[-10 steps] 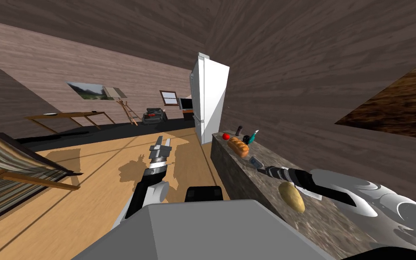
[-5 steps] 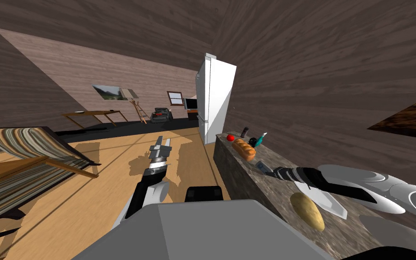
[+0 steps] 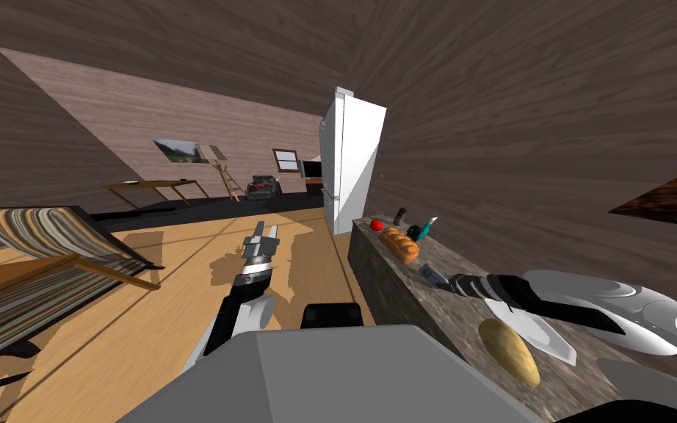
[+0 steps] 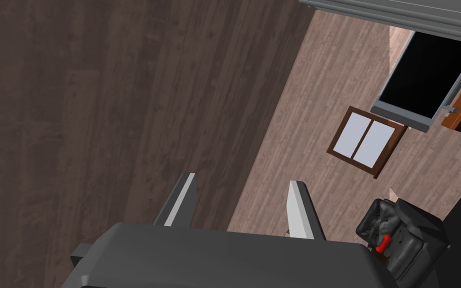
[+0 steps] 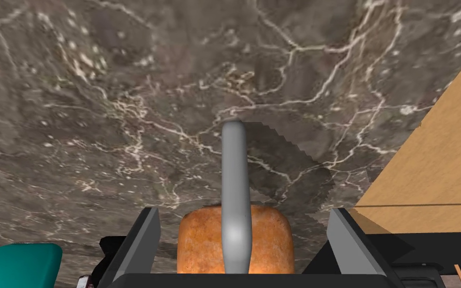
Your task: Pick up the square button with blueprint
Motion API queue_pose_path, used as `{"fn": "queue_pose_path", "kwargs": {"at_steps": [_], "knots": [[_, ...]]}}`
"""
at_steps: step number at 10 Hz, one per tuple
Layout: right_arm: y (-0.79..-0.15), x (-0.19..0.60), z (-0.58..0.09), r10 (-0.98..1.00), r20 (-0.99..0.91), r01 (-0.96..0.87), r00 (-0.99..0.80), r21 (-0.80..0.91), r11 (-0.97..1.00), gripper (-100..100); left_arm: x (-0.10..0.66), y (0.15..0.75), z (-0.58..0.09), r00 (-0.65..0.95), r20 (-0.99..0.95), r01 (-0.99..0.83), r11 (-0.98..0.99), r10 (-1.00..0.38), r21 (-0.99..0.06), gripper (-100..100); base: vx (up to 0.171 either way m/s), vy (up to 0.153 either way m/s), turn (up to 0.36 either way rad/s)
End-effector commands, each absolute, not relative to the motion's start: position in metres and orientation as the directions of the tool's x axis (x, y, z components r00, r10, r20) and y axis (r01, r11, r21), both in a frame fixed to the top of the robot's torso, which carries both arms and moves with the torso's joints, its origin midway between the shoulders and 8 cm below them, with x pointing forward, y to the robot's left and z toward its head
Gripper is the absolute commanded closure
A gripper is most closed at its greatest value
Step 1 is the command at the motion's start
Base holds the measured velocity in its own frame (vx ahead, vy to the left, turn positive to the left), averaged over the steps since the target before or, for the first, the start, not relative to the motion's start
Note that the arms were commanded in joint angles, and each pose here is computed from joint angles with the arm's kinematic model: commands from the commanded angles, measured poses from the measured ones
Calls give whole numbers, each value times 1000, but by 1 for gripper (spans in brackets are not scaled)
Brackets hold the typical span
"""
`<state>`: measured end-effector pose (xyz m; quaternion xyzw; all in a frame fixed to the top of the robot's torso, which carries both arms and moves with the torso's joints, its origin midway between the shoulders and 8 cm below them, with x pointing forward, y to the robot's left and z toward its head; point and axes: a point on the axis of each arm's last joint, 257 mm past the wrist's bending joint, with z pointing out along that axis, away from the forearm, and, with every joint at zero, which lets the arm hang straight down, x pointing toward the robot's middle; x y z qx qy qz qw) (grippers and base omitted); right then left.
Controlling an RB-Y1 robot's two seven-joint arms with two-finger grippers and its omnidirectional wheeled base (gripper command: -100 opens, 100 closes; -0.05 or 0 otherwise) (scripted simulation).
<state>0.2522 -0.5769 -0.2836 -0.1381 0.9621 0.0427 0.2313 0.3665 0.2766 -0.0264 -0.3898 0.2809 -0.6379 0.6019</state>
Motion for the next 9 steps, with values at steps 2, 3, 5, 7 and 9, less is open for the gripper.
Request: {"fn": "queue_pose_path", "kwargs": {"at_steps": [2, 3, 5, 7, 9], "knots": [[-579, 241, -289, -253, -456, -293, -853, 19, 956, -100, 366, 277, -26, 28, 159, 549, -118, -987, -828, 0, 76, 19, -17], [-580, 237, -292, -254, -456, -295, -853, 19, 955, -100, 366, 277, -26, 28, 159, 549, -118, -987, -828, 0, 66, 14, -14], [-582, 229, -296, -257, -456, -297, -852, 18, 955, -100, 366, 277, -26, 28, 159, 549, -118, -987, -828, 0, 63, 21, -14], [-584, 221, -300, -260, -456, -300, -851, 16, 954, -100, 366, 277, -26, 28, 159, 549, -118, -987, -828, 0, 65, 22, -18], [-583, 224, -299, -260, -456, -300, -851, 16, 954, 100, 366, 277, -26, 28, 159, 549, -118, -987, -827, 0, 12, 4, -2]]}}
